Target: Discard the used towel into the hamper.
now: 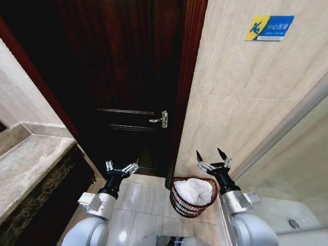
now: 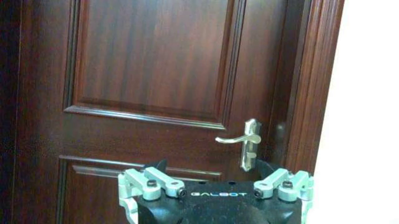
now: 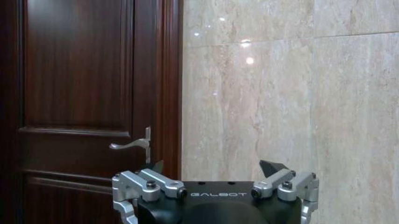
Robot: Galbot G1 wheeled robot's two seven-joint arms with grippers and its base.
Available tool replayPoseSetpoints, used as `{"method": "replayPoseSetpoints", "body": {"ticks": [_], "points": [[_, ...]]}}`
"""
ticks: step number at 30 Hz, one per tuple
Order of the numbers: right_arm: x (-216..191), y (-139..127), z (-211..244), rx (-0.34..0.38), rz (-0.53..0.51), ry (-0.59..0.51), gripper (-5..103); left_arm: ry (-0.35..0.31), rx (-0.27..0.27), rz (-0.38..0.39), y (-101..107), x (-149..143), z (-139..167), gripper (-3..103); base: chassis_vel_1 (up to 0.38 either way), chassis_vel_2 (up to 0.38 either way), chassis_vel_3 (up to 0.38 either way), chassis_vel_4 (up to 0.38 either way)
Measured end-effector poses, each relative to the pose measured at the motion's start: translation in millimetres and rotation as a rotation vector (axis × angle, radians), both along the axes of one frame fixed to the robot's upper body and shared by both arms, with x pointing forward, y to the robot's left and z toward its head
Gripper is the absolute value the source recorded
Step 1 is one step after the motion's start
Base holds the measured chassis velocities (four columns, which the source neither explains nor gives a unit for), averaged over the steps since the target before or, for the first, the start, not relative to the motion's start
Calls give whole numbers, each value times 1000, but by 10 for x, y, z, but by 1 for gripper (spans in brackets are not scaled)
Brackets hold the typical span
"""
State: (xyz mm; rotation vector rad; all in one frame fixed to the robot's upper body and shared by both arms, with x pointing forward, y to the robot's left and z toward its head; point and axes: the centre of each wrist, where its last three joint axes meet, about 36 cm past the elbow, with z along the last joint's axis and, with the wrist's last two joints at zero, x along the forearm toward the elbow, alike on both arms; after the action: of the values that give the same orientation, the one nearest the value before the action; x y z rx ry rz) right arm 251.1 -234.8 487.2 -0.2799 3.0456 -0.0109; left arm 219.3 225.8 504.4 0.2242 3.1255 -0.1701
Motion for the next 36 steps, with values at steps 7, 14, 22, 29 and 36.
{"method": "replayPoseSetpoints", "body": {"ticks": [7, 14, 22, 29, 36], "points": [[1, -1, -1, 0, -1, 0, 100, 0, 0, 0, 0, 0, 0, 97, 0, 0, 0, 0], [2, -2, -2, 0, -1, 0, 100, 0, 0, 0, 0, 0, 0, 97, 0, 0, 0, 0], [2, -2, -4, 0, -1, 1, 100, 0, 0, 0, 0, 0, 0, 97, -27, -27, -24, -28], [2, -2, -5, 0, -1, 1, 100, 0, 0, 0, 0, 0, 0, 97, -62, -68, -57, -67], [3, -2, -5, 0, -1, 1, 100, 0, 0, 0, 0, 0, 0, 97, 0, 0, 0, 0]]}}
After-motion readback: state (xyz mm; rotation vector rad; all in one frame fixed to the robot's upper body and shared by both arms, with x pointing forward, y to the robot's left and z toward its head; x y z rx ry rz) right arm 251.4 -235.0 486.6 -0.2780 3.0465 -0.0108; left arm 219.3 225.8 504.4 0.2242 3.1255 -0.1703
